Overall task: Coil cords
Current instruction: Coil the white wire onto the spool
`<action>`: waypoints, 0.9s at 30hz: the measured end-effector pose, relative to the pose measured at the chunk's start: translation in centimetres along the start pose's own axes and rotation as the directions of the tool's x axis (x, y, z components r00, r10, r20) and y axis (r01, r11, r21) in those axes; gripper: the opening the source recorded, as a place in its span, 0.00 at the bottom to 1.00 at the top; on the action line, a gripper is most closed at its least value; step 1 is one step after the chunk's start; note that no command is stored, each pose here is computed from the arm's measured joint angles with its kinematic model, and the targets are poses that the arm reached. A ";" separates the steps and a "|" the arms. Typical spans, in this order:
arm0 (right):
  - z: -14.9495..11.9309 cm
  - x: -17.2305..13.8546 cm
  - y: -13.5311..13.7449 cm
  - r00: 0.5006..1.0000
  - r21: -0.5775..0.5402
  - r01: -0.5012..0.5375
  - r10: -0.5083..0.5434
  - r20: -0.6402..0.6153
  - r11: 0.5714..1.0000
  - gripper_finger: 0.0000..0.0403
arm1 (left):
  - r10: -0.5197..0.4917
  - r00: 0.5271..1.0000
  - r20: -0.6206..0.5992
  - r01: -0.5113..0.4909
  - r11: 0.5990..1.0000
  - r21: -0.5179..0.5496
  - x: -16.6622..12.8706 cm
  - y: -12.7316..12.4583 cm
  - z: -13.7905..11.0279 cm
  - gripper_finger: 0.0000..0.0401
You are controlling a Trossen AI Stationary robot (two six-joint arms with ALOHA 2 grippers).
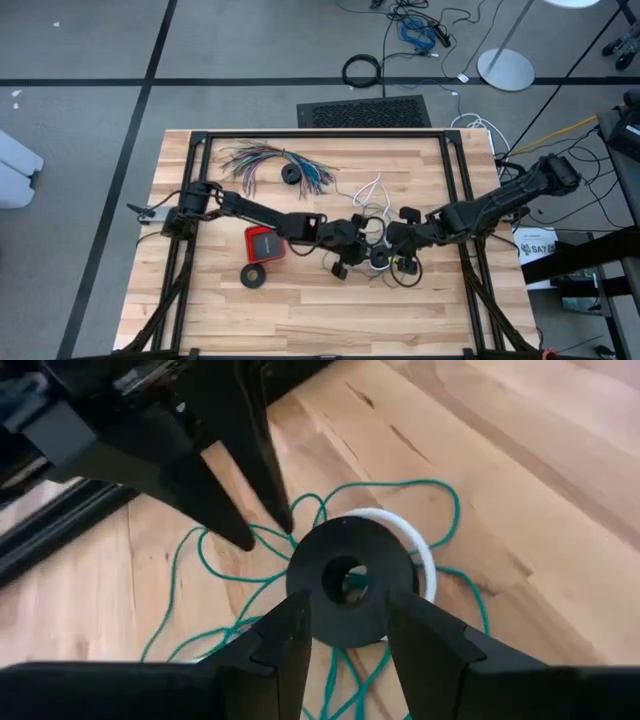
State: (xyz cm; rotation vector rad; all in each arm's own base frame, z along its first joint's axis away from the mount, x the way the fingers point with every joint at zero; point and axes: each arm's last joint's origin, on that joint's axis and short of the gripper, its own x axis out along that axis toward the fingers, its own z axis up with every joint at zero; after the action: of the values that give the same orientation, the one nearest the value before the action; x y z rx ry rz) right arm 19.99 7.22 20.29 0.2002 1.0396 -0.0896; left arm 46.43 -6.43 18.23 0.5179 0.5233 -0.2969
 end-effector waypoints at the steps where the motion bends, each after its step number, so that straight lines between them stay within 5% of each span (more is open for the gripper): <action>1: 0.0 0.0 0.2 1.000 0.004 -0.004 0.004 0.007 1.000 0.20 | -0.008 1.000 -0.009 0.008 1.000 0.017 0.1 0.1 0.0 0.34; 14: -1.1 -0.4 1.8 1.000 0.071 0.003 -0.005 0.025 0.997 0.20 | -0.042 0.998 -0.045 0.048 0.989 0.140 1.5 -0.4 -1.1 0.34; 27: -0.9 0.9 2.3 0.996 0.313 0.036 -0.058 0.062 0.949 0.20 | -0.001 0.997 -0.082 0.018 0.977 0.212 2.8 -0.6 -1.7 0.34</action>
State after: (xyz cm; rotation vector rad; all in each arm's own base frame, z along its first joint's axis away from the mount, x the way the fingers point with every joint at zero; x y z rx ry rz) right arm 20.08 9.70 19.39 0.4567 0.9565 -0.3034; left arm 47.84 -6.36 15.27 0.7375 0.5769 -0.3440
